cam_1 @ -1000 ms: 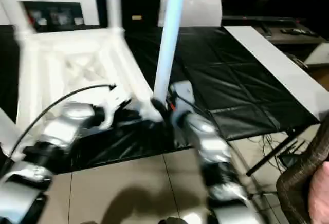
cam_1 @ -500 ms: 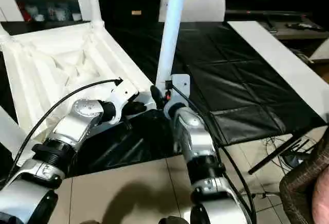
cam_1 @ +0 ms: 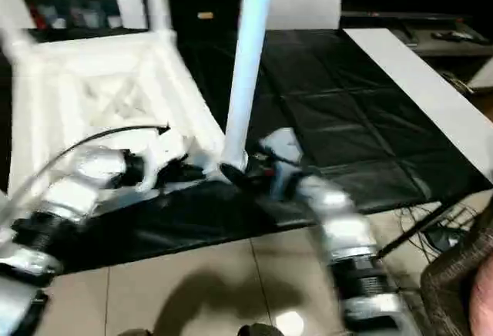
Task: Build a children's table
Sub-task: Rotate leg to tighten
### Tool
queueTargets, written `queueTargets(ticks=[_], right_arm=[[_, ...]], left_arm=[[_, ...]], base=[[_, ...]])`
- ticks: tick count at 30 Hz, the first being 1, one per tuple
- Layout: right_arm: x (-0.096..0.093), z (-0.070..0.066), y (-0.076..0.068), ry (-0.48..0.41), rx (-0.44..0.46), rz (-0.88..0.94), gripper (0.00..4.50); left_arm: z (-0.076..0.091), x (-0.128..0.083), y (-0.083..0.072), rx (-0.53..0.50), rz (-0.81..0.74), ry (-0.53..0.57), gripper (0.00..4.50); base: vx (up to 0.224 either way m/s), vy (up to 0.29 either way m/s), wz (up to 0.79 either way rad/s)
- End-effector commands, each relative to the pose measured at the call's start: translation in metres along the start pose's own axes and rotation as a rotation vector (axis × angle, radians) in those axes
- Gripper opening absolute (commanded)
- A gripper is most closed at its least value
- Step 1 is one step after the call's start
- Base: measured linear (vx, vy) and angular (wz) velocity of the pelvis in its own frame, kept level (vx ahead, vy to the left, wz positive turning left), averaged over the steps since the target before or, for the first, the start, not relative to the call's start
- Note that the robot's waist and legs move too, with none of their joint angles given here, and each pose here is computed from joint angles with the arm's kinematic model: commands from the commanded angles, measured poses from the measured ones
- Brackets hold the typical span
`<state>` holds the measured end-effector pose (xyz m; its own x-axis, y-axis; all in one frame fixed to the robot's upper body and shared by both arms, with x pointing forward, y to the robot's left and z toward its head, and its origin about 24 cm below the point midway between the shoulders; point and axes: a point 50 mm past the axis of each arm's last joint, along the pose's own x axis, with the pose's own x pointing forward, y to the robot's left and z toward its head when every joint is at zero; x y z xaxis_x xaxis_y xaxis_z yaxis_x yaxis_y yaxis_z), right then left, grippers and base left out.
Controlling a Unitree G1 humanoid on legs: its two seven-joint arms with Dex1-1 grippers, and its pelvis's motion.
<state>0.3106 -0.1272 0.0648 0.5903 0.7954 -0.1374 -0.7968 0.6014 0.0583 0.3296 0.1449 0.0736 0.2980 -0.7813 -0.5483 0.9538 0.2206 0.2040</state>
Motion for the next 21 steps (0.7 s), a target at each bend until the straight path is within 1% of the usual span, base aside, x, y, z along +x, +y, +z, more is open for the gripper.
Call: queueTargets(ticks=[1,3,6,7,8,12,13,16,18,21], right_arm=[[-0.003,0.004,0.001,0.012,-0.02,0.069,4.49],[-0.005,0.004,0.001,0.018,-0.026,0.091,4.49],[-0.01,0.006,-0.003,0.046,-0.04,0.167,4.49],[-0.01,0.006,-0.003,0.046,-0.04,0.167,4.49],[-0.013,0.007,-0.005,0.067,-0.067,0.235,4.49],[-0.013,0.007,-0.006,0.093,-0.095,0.335,4.49],[-0.013,0.007,-0.006,0.093,-0.095,0.335,4.22],[-0.013,0.008,-0.005,0.112,-0.066,0.407,4.09],[-0.013,0.008,-0.005,0.118,-0.065,0.433,3.79],[-0.014,0.007,-0.006,0.14,-0.076,0.474,3.61]], left_arm=[[-0.011,0.012,-0.019,0.023,-0.181,0.058,0.0],[-0.011,0.01,-0.02,0.034,-0.201,0.054,0.0],[-0.009,0.007,-0.021,0.047,-0.275,0.051,0.0],[-0.009,0.007,-0.021,0.047,-0.275,0.051,0.0],[-0.007,0.006,-0.023,0.072,-0.347,0.054,0.0],[-0.004,0.006,-0.025,0.122,-0.437,0.068,0.0],[-0.004,0.006,-0.025,0.122,-0.437,0.068,0.0],[-0.003,0.007,-0.025,0.143,-0.463,0.08,0.0],[-0.003,0.008,-0.026,0.145,-0.47,0.081,0.0],[-0.004,0.008,-0.026,0.151,-0.483,0.084,0.0]], base=[[0.0,0.0,0.0],[0.0,0.0,0.0],[0.0,0.0,0.0],[0.0,0.0,0.0],[0.0,0.0,0.0],[0.0,0.0,0.0],[0.0,0.0,0.0],[0.0,0.0,0.0],[0.0,0.0,0.0],[0.0,0.0,0.0]])
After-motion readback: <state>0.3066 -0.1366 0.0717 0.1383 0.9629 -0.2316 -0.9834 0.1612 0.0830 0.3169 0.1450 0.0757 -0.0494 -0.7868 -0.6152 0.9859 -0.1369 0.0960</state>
